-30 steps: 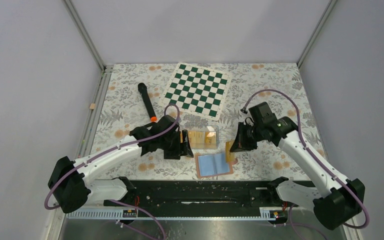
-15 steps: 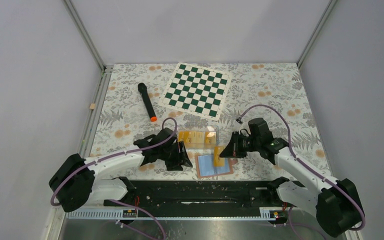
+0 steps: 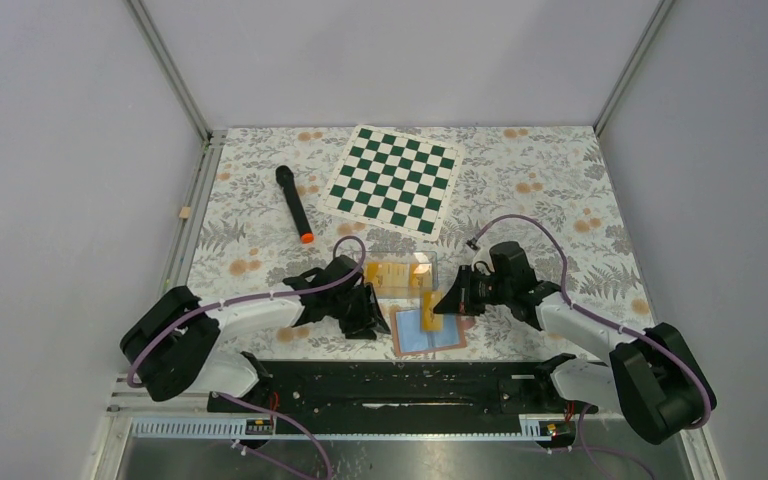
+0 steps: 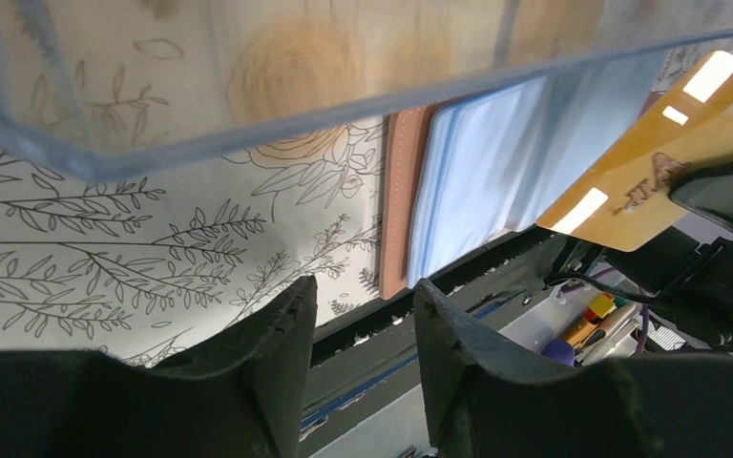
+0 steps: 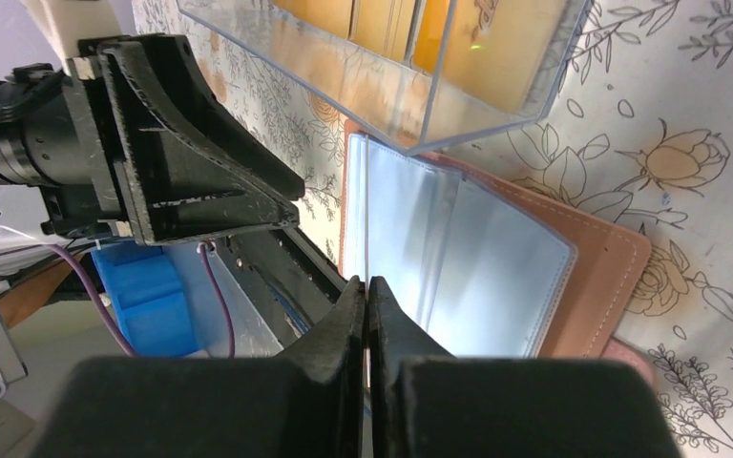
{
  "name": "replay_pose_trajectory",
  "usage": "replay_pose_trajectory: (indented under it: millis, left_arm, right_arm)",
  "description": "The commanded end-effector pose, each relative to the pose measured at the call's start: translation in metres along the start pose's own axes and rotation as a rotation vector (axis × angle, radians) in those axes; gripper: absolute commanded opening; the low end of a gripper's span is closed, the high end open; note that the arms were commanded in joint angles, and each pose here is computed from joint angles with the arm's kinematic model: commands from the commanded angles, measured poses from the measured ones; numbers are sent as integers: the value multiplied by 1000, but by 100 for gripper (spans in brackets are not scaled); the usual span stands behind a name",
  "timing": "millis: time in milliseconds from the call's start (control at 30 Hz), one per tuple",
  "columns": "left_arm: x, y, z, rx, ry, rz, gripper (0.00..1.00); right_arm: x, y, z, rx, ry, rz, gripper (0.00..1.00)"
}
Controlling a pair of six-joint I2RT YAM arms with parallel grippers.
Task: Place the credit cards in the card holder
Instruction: Insert the credit card into the card holder.
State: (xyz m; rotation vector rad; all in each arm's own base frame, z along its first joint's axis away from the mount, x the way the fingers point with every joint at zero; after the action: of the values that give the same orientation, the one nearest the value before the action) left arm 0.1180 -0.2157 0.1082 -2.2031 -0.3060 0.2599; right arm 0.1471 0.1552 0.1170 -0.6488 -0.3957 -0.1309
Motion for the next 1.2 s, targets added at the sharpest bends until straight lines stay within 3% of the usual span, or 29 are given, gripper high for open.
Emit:
replay_pose_trajectory:
  millis: [0, 367, 733, 1167]
  left_arm:
    - [1, 4, -11, -40, 8, 8, 41]
    - [-2, 12, -11, -13, 27, 33, 34]
    - [-3, 16, -14, -6, 36, 40, 32]
    - [-3, 19, -14, 2, 45, 53, 21]
  right_arm:
    - [9, 2, 0, 0, -67, -57, 0]
    - [3, 1, -10, -77, -91, -38, 0]
    - [-5, 3, -18, -87, -100, 14, 0]
    - [-15, 11, -18, 7, 10, 0, 0]
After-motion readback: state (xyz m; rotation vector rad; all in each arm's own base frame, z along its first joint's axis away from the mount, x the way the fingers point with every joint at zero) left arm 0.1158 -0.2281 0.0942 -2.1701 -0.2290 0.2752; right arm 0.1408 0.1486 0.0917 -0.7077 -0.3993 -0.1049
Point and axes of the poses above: each gripper's point midway between its finger pads, its own y axis out along the fingers, its own z axis along the line the jaws close on, x = y × z, the point moved 9 cm from there along -y, back along the fingers, and after that the axes turned 10 degrees about -y, right-handed, at the moved point
